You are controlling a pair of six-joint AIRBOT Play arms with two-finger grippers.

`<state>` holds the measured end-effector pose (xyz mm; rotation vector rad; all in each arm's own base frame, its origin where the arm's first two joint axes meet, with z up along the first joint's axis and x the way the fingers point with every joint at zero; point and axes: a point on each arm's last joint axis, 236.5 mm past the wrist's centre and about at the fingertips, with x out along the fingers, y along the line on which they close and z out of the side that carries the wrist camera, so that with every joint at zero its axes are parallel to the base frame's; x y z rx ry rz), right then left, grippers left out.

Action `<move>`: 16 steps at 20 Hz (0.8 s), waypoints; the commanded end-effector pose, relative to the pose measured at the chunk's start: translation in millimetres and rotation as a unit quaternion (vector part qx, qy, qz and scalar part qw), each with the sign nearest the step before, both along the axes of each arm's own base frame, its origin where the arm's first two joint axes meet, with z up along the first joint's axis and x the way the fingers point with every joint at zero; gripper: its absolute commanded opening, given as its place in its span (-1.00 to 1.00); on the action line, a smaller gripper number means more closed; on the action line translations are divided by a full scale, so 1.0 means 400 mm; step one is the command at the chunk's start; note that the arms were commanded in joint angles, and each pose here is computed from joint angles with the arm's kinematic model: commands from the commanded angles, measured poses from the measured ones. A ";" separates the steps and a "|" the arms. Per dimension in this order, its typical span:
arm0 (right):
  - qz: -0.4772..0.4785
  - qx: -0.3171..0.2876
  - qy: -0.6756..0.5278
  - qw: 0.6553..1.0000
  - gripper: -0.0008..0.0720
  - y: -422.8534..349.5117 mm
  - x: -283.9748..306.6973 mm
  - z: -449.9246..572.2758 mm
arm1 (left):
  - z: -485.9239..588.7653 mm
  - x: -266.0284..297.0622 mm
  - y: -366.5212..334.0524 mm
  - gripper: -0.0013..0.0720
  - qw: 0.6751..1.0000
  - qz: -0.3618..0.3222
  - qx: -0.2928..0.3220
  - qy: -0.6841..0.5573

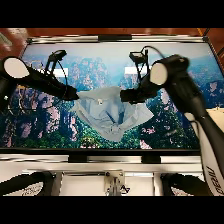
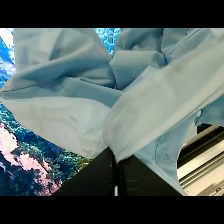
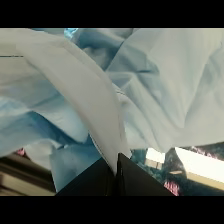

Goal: Fold the shirts.

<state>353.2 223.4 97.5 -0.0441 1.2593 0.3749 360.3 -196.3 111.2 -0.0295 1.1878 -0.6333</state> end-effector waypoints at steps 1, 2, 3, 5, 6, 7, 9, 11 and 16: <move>-0.056 -0.005 -0.008 0.998 -0.80 -0.003 0.118 -0.127 | -0.057 -0.036 0.002 -0.81 0.999 -0.013 0.018 0.044; -0.058 -0.010 0.000 0.998 -0.80 -0.003 0.123 -0.151 | -0.056 -0.041 0.003 -0.81 0.999 -0.015 0.018 0.047; -0.058 -0.013 0.007 0.998 -0.80 -0.002 0.123 -0.168 | -0.059 -0.045 0.003 -0.81 0.998 -0.016 0.019 0.050; -0.053 0.001 0.018 0.998 -0.80 0.025 0.113 -0.178 | -0.084 -0.049 0.004 -0.81 0.998 -0.005 0.020 0.065; -0.050 0.007 0.019 0.999 -0.80 0.033 0.110 -0.175 | -0.104 -0.056 0.006 -0.81 0.997 -0.004 0.023 0.075; -0.048 0.012 0.023 0.998 -0.80 0.040 0.105 -0.173 | -0.120 -0.060 0.008 -0.77 0.996 -0.002 0.024 0.082; -0.044 0.015 0.030 0.998 -0.80 0.043 0.094 -0.169 | -0.118 -0.052 0.014 -0.30 0.997 0.006 0.023 0.079; -0.042 0.011 0.040 0.998 -0.80 0.037 0.077 -0.165 | -0.079 -0.018 0.039 0.15 0.998 0.026 0.015 0.060; -0.020 -0.006 0.073 0.997 -0.80 0.021 0.025 -0.163 | 0.099 0.092 0.275 0.59 0.991 0.124 0.047 -0.024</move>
